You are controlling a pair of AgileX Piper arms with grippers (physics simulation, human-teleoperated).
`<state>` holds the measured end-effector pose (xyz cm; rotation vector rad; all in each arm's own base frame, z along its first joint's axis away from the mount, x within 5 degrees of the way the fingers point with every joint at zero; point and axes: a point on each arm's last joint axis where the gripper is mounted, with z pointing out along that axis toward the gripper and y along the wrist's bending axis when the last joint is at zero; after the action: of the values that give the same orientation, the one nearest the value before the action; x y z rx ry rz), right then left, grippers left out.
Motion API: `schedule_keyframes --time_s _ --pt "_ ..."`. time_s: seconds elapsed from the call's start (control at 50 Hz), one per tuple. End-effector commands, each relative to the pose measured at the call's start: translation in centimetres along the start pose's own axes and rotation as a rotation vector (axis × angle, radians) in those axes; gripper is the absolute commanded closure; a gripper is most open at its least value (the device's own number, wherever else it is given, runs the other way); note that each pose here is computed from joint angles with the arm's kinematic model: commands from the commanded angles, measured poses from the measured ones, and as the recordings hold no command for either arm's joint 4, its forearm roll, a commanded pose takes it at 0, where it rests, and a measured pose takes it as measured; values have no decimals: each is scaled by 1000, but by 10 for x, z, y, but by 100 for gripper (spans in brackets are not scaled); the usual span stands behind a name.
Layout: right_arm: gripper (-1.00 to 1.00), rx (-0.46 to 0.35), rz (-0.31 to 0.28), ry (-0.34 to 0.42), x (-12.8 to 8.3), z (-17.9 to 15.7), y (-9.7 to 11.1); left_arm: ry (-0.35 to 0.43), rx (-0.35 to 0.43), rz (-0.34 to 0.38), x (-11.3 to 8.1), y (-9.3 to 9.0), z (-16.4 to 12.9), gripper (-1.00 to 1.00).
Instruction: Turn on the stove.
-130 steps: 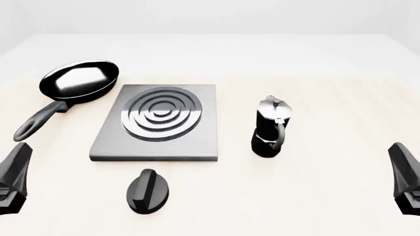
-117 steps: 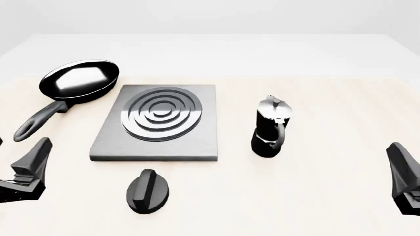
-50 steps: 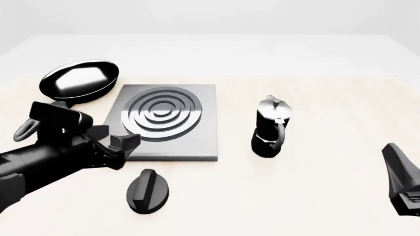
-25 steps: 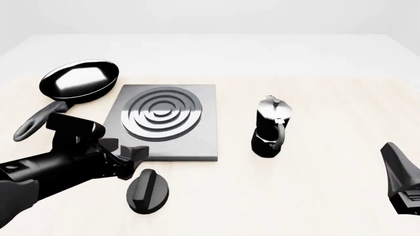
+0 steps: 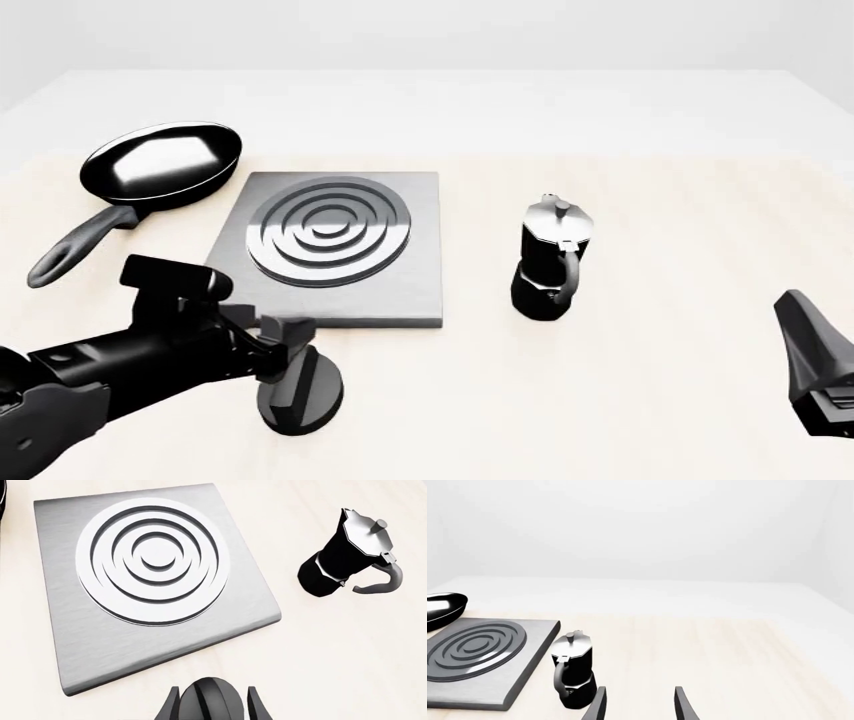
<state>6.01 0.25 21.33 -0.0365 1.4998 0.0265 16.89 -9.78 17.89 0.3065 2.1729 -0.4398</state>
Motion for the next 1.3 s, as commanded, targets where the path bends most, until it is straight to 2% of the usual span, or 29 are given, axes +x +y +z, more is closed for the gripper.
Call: schedule_keyframes --time_s 0.02,0.22,0.84,1.3 --pt "-100 0 2 1 0 0 0 17 -5 -15 7 2 6 -100" --pt "-100 1 2 1 0 0 0 26 -20 -16 14 7 13 -100" --pt "-100 10 12 9 0 2 -1 43 -11 -39 19 5 25 -100" --pt "-100 7 11 18 0 5 0 88 -22 -75 36 8 40 -100"
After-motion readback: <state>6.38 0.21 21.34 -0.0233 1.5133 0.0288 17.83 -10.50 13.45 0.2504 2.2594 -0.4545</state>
